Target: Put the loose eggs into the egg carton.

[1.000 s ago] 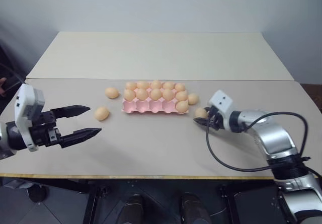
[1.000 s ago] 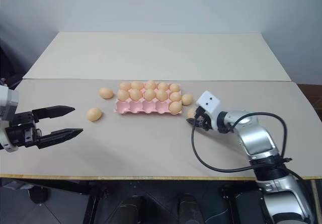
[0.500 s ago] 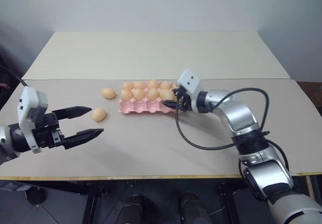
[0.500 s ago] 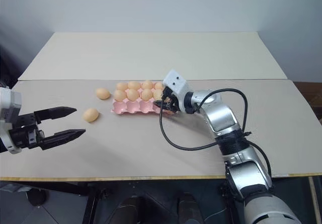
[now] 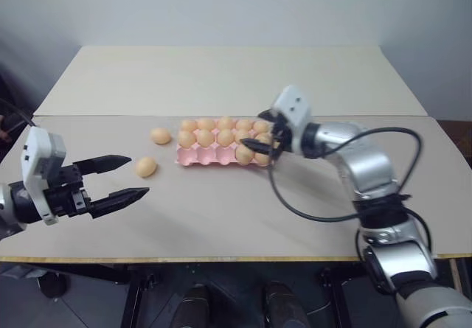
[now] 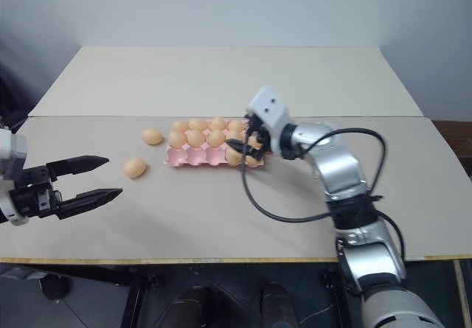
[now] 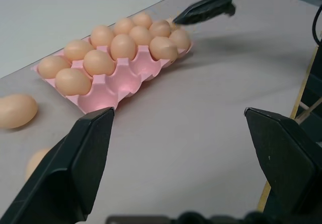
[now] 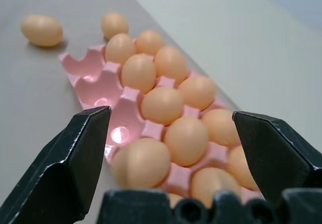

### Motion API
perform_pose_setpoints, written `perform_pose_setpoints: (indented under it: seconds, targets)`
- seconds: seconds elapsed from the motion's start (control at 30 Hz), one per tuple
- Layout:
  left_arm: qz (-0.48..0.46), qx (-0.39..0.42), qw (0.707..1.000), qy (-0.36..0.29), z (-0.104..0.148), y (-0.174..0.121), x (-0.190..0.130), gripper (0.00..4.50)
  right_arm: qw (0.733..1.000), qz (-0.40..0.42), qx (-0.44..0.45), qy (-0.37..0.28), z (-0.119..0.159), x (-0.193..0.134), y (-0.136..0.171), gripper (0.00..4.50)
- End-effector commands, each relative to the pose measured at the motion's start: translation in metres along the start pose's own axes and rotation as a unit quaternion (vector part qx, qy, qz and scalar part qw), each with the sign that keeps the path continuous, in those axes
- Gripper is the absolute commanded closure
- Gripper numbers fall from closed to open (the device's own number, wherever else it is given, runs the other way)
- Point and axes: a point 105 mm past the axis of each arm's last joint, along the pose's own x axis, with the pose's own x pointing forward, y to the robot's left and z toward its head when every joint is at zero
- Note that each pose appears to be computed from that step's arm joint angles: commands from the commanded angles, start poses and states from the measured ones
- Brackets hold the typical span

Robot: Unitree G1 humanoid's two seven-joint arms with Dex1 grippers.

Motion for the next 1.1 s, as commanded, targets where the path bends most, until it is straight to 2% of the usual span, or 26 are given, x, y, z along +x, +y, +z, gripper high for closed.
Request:
perform_pose_setpoints:
  seconds: [0.03,0.13,0.27,0.47,0.67,0.8,1.1]
  targets:
    - [0.022,0.031,0.999,-0.004,0.008,0.013,-0.007,0.0,1.0,-0.01,-0.027,0.007,-0.001,-0.045,-0.004,0.02]
    - [0.035,0.034,0.999,-0.003,0.007,0.026,-0.012,0.0,0.998,-0.005,-0.045,0.035,-0.013,-0.08,-0.001,0.02]
    - [0.035,0.019,0.999,-0.001,0.001,0.034,-0.017,0.0,0.999,-0.002,-0.033,0.041,-0.028,-0.118,0.006,0.02]
    - [0.029,0.013,0.999,-0.002,-0.006,0.034,-0.017,0.0,0.999,0.0,-0.007,0.048,-0.039,-0.131,0.014,0.02]
    - [0.026,0.016,1.0,-0.006,-0.004,0.032,-0.014,0.0,0.999,0.004,-0.017,0.033,-0.034,-0.115,0.007,0.02]
    - [0.016,0.021,1.0,-0.011,-0.001,0.029,-0.008,0.0,0.998,0.015,-0.043,0.032,-0.038,-0.087,-0.004,0.02]
    - [0.008,0.027,0.999,-0.022,0.004,0.023,-0.001,0.0,0.985,0.005,-0.133,0.109,-0.082,-0.018,-0.045,0.02]
